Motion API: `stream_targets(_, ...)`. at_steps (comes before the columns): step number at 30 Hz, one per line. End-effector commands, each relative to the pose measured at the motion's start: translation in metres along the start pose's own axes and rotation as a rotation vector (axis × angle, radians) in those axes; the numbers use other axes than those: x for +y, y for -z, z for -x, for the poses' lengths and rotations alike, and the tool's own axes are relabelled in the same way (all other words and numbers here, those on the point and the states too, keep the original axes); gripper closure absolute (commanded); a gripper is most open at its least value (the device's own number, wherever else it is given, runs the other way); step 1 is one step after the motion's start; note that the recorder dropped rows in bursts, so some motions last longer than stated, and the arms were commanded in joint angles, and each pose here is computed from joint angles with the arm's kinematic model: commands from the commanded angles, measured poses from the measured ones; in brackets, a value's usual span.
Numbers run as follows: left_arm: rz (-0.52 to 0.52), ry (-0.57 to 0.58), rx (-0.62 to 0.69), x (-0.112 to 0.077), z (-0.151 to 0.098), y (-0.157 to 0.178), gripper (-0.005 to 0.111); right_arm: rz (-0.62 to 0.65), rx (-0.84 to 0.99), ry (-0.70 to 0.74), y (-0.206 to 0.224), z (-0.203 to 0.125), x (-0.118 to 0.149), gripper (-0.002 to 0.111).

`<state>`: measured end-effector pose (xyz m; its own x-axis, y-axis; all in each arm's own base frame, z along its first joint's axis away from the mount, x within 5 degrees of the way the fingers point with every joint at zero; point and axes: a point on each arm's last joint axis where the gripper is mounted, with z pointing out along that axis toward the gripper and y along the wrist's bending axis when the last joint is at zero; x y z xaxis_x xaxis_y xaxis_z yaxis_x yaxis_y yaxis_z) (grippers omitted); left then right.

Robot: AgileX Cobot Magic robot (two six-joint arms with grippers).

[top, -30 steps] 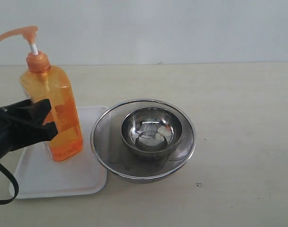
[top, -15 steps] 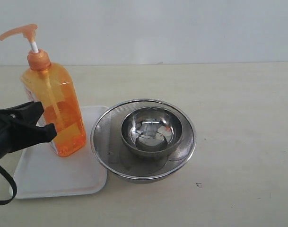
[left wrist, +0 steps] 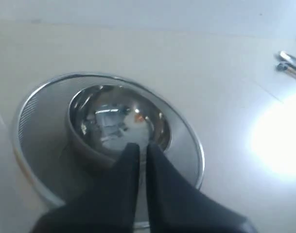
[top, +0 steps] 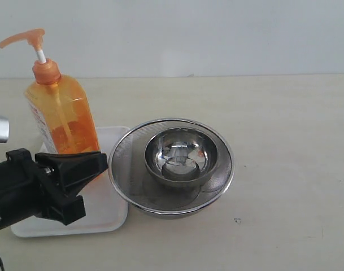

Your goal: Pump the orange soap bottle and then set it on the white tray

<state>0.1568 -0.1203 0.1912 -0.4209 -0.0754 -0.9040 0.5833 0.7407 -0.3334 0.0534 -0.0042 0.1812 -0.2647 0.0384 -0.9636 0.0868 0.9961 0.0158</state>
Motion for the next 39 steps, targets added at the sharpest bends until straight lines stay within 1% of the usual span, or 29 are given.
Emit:
stream_targets(1, -0.046, 0.006, -0.141, -0.006, 0.020, -0.003, 0.102, -0.003, -0.015, 0.007, 0.000, 0.001, 0.000, 0.108)
stream_targets(4, -0.006, 0.036, -0.207, -0.003, 0.037, -0.013, 0.102, -0.003, -0.015, 0.007, 0.000, 0.001, 0.000, 0.108)
stream_targets(8, -0.020, 0.039, -0.247, -0.004, 0.056, -0.036, 0.102, -0.003, -0.008, 0.007, 0.000, 0.000, 0.000, 0.108)
stream_targets(11, -0.007, 0.057, -0.254, -0.002, 0.064, -0.055, 0.102, -0.003, -0.009, 0.007, 0.000, 0.001, 0.000, 0.108)
stream_targets(13, 0.016, 0.084, -0.251, 0.003, 0.064, -0.066, 0.102, -0.003, -0.009, 0.007, 0.000, 0.001, 0.000, 0.108)
stream_targets(16, 0.061, 0.128, -0.241, 0.012, 0.057, -0.079, 0.102, -0.003, -0.009, 0.007, 0.000, 0.001, 0.000, 0.108)
stream_targets(20, 0.100, 0.138, -0.217, 0.019, 0.047, -0.087, 0.102, -0.003, -0.009, 0.007, 0.000, 0.001, 0.000, 0.108)
stream_targets(25, 0.113, 0.136, -0.191, 0.021, 0.040, -0.086, 0.102, -0.003, -0.009, 0.007, 0.000, 0.001, 0.000, 0.108)
stream_targets(32, 0.136, 0.134, -0.135, 0.025, 0.023, -0.076, 0.102, -0.003, -0.009, 0.007, 0.000, 0.001, 0.000, 0.108)
stream_targets(35, 0.133, 0.134, -0.143, 0.022, 0.022, -0.063, 0.102, -0.003, -0.009, 0.007, 0.000, 0.001, 0.000, 0.108)
stream_targets(37, 0.130, 0.112, -0.154, 0.020, 0.023, -0.052, 0.102, -0.003, -0.009, 0.007, 0.000, 0.001, 0.000, 0.108)
stream_targets(39, 0.139, 0.102, -0.184, 0.018, 0.026, -0.039, 0.102, -0.003, -0.009, 0.007, 0.000, 0.001, 0.000, 0.108)
